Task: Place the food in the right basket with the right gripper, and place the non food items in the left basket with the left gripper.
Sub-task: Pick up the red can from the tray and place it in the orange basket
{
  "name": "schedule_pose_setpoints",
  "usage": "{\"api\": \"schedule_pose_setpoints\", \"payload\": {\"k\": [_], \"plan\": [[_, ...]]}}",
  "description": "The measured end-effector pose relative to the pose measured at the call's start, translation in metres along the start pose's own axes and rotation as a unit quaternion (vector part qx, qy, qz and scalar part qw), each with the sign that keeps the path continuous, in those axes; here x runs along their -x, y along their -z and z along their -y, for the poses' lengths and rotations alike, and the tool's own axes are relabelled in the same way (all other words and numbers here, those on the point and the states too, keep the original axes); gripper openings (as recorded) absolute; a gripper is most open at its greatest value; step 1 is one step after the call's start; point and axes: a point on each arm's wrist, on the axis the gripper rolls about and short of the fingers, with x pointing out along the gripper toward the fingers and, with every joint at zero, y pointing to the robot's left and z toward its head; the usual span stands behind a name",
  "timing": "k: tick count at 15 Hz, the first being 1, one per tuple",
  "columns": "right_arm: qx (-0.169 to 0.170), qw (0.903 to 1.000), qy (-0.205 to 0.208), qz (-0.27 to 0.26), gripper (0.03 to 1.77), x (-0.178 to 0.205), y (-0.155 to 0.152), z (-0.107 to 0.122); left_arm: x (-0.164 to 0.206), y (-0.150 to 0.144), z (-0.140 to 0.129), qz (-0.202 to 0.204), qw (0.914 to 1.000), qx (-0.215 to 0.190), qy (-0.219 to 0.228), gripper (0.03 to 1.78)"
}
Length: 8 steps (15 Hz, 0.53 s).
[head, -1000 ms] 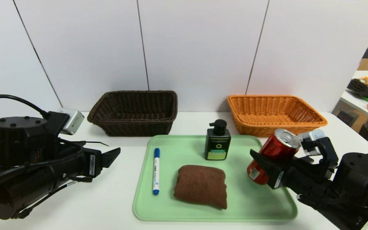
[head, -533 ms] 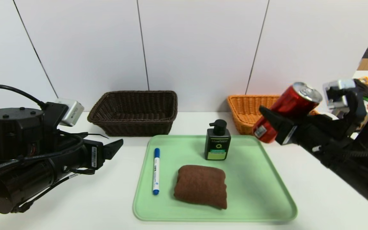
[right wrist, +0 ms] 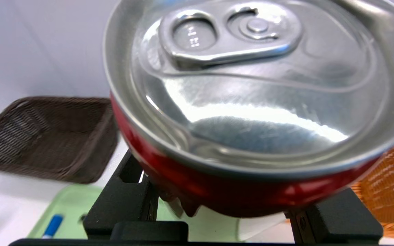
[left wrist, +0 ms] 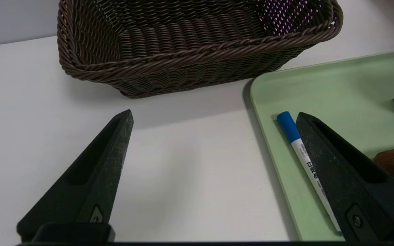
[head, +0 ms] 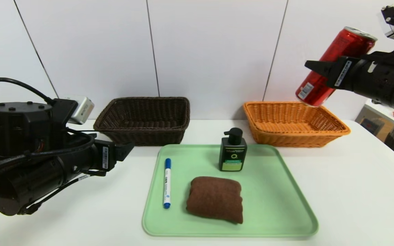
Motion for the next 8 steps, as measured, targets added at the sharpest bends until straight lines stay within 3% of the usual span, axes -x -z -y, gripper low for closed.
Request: {"api": "schedule_pose_setpoints", "payload": {"k": [8], "plan": [[-0.005,0.9982,0.051,-0.033,0.98,-0.090,0.029,0.048,-0.016,-0.011,0.005,-0.007,1.0000,-0.001,0.000,1.69]]}}
